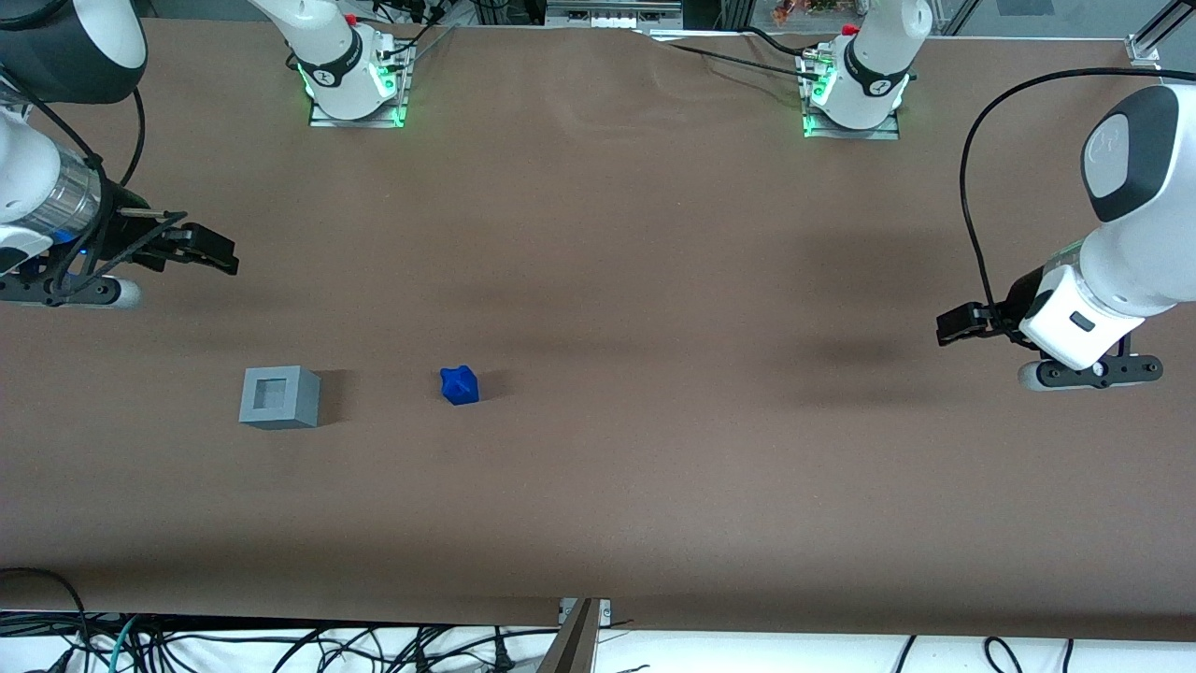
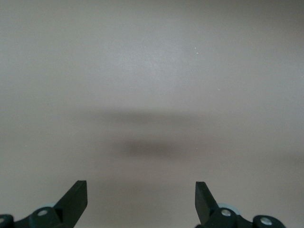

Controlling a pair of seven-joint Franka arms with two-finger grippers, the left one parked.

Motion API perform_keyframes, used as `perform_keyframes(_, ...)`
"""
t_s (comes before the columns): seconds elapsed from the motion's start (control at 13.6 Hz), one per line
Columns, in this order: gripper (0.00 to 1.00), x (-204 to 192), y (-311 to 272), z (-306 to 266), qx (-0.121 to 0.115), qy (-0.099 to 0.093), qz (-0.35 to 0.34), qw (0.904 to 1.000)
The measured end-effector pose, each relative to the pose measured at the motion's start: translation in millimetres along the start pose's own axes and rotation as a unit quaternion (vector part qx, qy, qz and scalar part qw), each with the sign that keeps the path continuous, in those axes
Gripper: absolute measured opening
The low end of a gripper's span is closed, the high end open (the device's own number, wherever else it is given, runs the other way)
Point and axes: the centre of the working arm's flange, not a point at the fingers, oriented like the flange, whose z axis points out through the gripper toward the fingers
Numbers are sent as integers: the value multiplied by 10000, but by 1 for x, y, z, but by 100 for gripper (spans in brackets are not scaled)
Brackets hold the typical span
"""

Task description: Insert blue part into gray base with right arm

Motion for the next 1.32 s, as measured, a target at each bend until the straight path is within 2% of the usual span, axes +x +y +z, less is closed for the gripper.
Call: perform_keyframes(1.32, 99, -1, -5, 1, -21, -12, -43, 10000)
